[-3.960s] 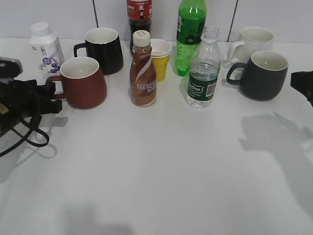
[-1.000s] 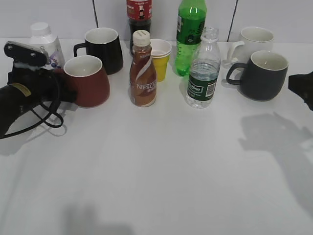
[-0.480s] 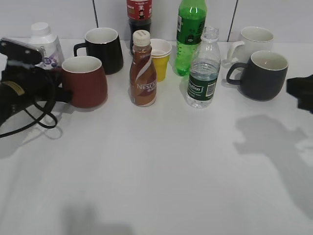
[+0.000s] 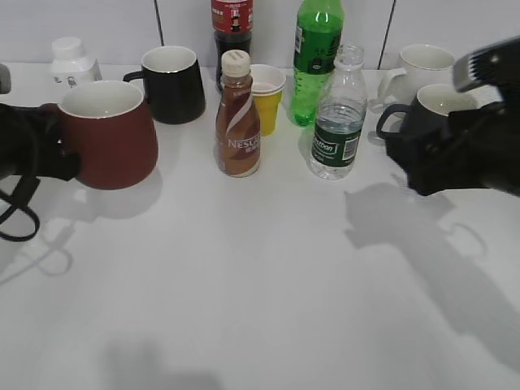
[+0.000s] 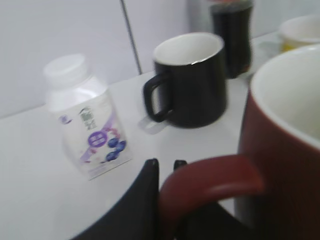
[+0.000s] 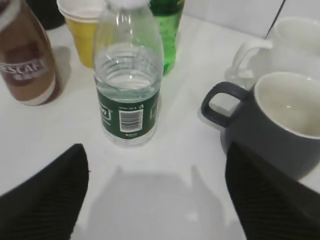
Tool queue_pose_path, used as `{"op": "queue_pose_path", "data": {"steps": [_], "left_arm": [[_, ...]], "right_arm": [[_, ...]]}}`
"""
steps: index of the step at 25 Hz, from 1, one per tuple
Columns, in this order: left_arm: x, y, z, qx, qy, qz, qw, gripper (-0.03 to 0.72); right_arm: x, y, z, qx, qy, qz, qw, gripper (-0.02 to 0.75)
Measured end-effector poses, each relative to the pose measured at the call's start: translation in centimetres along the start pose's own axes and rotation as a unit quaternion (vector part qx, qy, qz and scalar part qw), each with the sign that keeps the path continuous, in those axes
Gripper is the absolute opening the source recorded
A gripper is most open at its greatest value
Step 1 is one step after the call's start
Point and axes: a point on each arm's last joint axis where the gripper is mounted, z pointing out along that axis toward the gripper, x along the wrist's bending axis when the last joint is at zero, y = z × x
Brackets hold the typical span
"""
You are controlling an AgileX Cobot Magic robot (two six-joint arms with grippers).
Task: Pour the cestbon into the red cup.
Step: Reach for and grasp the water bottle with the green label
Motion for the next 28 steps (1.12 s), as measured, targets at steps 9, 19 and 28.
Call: {"op": "queue_pose_path", "data": {"steps": [9, 19, 28], "left_arm": [[-3.6, 2.2, -4.1, 0.006, -0.072, 0.027, 0.997, 0.049], [-6.2, 2.4, -4.9, 0.014, -0.129, 0.048, 0.99, 0.049], [-6.3, 2.1, -5.0, 0.028, -0.131, 0.051, 0.99, 0.049]], "right_arm": [[1.5, -2.8, 5.2, -0.052, 0.05, 0.008, 0.997, 0.652], [2.0, -5.5, 10.2, -0.071, 0.048, 0.023, 0.996, 0.652], [2.2, -4.7, 14.6, -0.088, 0.043, 0.033, 0.995, 0.652]]}}
